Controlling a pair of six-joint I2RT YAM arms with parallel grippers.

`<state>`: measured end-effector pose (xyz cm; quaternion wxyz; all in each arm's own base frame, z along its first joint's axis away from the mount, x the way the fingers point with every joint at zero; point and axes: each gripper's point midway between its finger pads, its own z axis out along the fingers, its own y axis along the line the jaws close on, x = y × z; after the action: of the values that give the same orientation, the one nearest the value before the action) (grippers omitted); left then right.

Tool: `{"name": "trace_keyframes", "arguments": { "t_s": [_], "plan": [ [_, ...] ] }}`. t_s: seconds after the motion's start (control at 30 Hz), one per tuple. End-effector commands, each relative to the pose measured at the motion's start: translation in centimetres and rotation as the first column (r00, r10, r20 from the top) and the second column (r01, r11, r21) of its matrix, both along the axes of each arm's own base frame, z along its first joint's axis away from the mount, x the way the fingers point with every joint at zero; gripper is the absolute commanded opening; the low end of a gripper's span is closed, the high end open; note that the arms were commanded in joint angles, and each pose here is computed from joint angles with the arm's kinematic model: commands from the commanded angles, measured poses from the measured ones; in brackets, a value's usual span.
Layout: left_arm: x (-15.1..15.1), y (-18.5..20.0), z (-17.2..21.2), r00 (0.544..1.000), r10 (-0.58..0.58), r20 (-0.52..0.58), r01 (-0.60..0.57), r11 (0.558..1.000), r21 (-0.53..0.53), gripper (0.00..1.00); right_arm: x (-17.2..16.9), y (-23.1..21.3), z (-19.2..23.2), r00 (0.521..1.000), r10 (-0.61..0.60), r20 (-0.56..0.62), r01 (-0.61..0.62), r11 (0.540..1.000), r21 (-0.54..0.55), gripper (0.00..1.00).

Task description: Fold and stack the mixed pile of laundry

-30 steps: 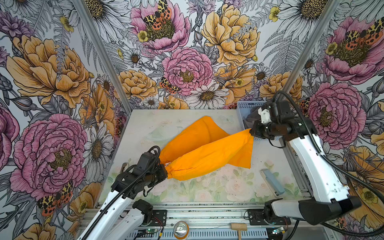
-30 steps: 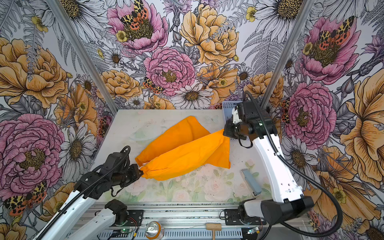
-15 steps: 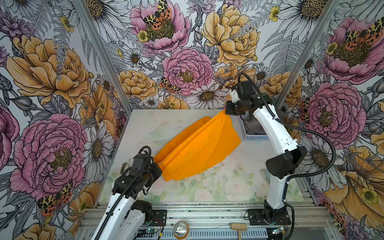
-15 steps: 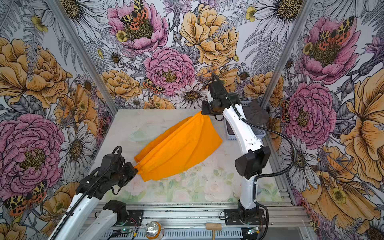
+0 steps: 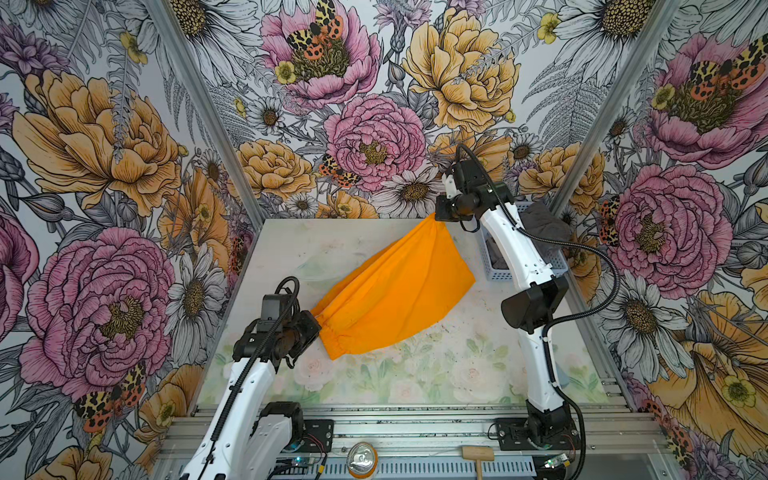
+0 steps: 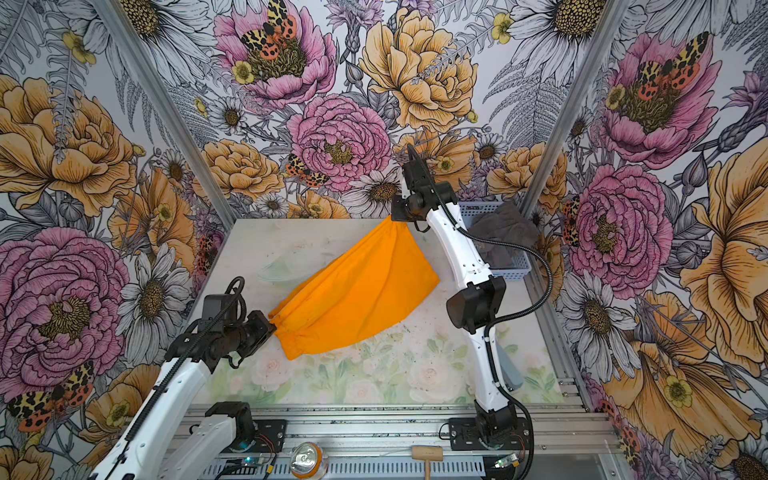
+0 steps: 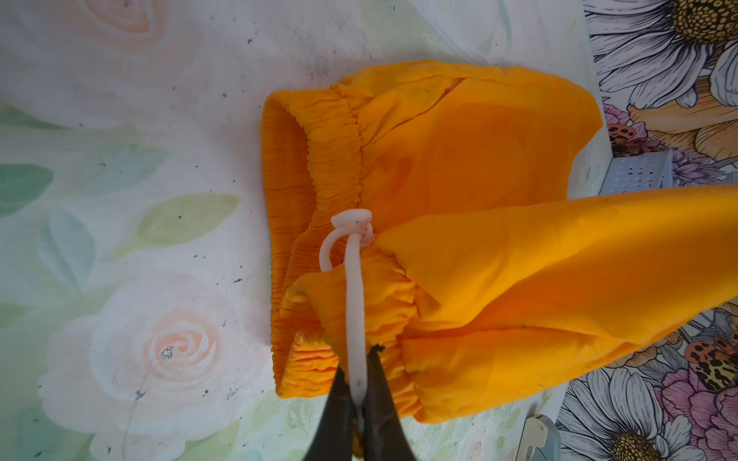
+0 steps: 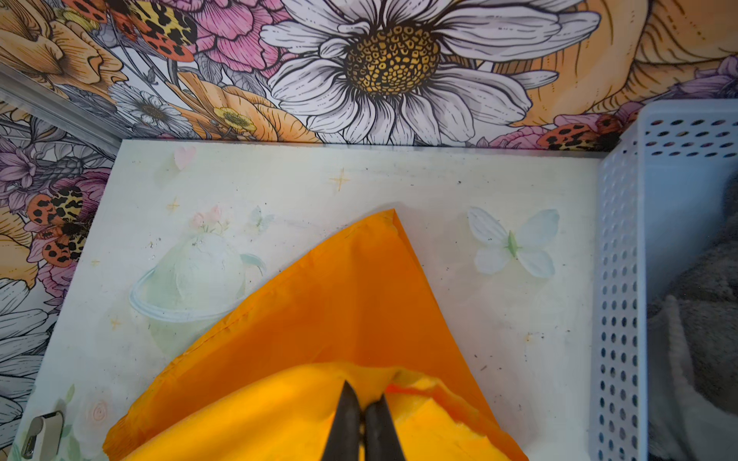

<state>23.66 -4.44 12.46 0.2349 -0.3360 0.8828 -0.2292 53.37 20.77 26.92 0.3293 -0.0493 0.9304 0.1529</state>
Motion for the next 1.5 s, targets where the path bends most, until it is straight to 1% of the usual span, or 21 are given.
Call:
{"name": "trace_keyframes", "arguments": {
  "t_s": [0.0, 0.33, 0.57, 0.77, 0.87, 1.03, 1.1, 1.23, 1.37, 1.47],
  "plan": [
    [0.8, -0.1, -0.3, 0.999, -0.022, 0.031, 0.022, 1.000, -0.004, 0.00, 2.1, 0.4, 0.1, 0.998, -0.004, 0.068, 0.004, 1.000, 0.003, 0.00],
    [1.6, 0.8, -1.4, 1.000, 0.006, 0.018, -0.005, 1.000, -0.004, 0.00, 6.0, 2.6, -1.8, 0.990, 0.002, 0.141, -0.014, 0.996, 0.083, 0.00],
    [1.4, 1.1, -2.0, 1.000, 0.007, 0.000, -0.007, 1.000, -0.007, 0.00, 7.2, 3.5, 0.2, 0.975, -0.008, 0.223, -0.023, 0.990, 0.137, 0.00],
    [1.4, 1.2, -2.0, 1.000, 0.007, 0.003, -0.007, 1.000, -0.012, 0.00, 7.5, 3.8, 1.2, 0.967, -0.015, 0.253, -0.028, 0.986, 0.164, 0.00],
    [1.6, 1.4, -2.1, 1.000, 0.010, 0.003, -0.010, 1.000, -0.007, 0.00, 7.9, 4.0, 0.2, 0.971, -0.016, 0.240, -0.025, 0.985, 0.168, 0.00],
    [2.1, 1.8, -1.8, 1.000, 0.018, 0.011, -0.018, 1.000, -0.005, 0.00, 8.8, 4.1, -3.0, 0.979, -0.024, 0.201, -0.009, 0.987, 0.159, 0.00],
    [2.1, 1.7, -1.5, 1.000, 0.017, 0.020, -0.017, 1.000, -0.010, 0.00, 9.2, 4.3, -3.3, 0.979, -0.027, 0.201, -0.009, 0.985, 0.175, 0.00],
    [1.8, 1.4, -1.3, 1.000, 0.005, 0.020, -0.005, 1.000, -0.018, 0.00, 8.3, 4.4, -0.2, 0.972, -0.027, 0.235, -0.020, 0.980, 0.198, 0.00],
    [1.4, 1.2, -1.7, 1.000, 0.002, 0.011, -0.002, 0.999, -0.033, 0.00, 5.6, 4.0, 3.2, 0.971, -0.017, 0.239, -0.033, 0.978, 0.206, 0.00],
    [1.2, 1.1, -1.7, 1.000, 0.001, 0.017, -0.001, 0.999, -0.038, 0.00, 3.4, 3.6, 4.6, 0.973, 0.000, 0.230, -0.045, 0.981, 0.188, 0.00]
  ]
}}
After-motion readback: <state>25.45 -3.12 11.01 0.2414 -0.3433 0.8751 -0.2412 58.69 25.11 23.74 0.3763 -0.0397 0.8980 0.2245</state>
